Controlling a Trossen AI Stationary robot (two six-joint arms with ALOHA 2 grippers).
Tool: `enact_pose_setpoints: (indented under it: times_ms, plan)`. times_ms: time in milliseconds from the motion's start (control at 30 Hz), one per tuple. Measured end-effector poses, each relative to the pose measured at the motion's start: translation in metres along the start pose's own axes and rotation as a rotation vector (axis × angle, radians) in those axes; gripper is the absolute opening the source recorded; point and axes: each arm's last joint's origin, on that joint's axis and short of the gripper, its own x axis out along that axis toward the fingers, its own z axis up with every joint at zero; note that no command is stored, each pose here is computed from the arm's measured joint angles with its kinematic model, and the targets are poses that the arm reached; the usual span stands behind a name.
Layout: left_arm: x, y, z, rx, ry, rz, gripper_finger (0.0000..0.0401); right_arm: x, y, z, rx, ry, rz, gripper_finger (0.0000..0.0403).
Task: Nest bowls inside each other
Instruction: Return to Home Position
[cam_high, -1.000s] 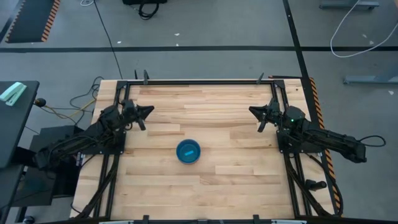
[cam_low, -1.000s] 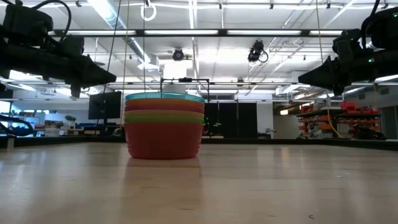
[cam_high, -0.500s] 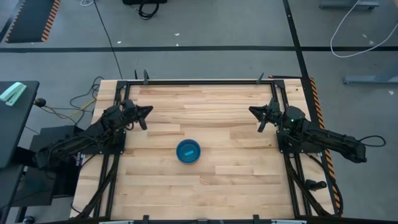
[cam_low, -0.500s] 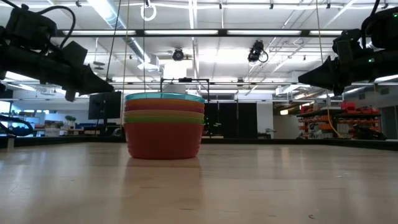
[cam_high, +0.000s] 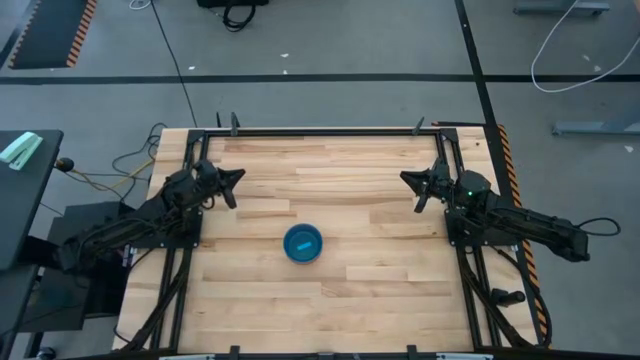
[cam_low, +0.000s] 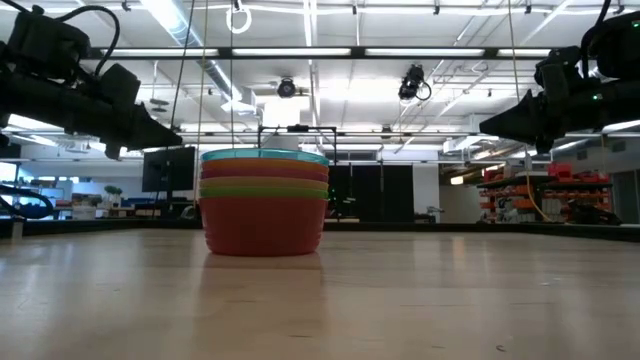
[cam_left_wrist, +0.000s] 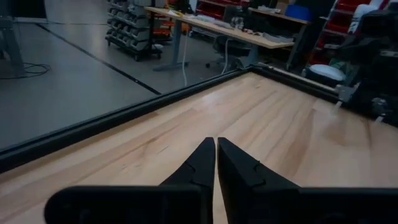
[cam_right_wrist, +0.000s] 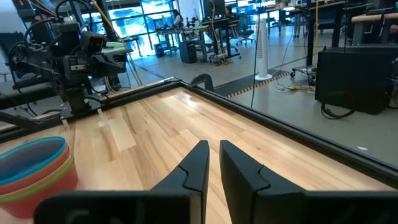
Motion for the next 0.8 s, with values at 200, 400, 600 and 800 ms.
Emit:
enact_pose_setpoints:
  times_ms: [200, 400, 600, 800]
  plan:
    - [-0.004, -0.001, 0.004, 0.004, -0.046, -0.028, 0.0030, 0.000, 0.000, 0.000, 0.011, 0.002, 0.005, 0.0048]
    - [-0.009, -0.001, 0.005, 0.004, -0.072, -0.036, 0.0036, 0.000, 0.000, 0.000, 0.021, 0.006, 0.016, 0.0048]
    - [-0.014, -0.002, 0.009, -0.001, -0.128, -0.061, 0.0027, 0.000, 0.001, 0.000, 0.022, 0.007, 0.019, 0.0048]
    - [-0.015, -0.002, 0.010, -0.005, -0.141, -0.069, 0.0024, 0.000, 0.001, 0.000, 0.022, 0.007, 0.019, 0.0048]
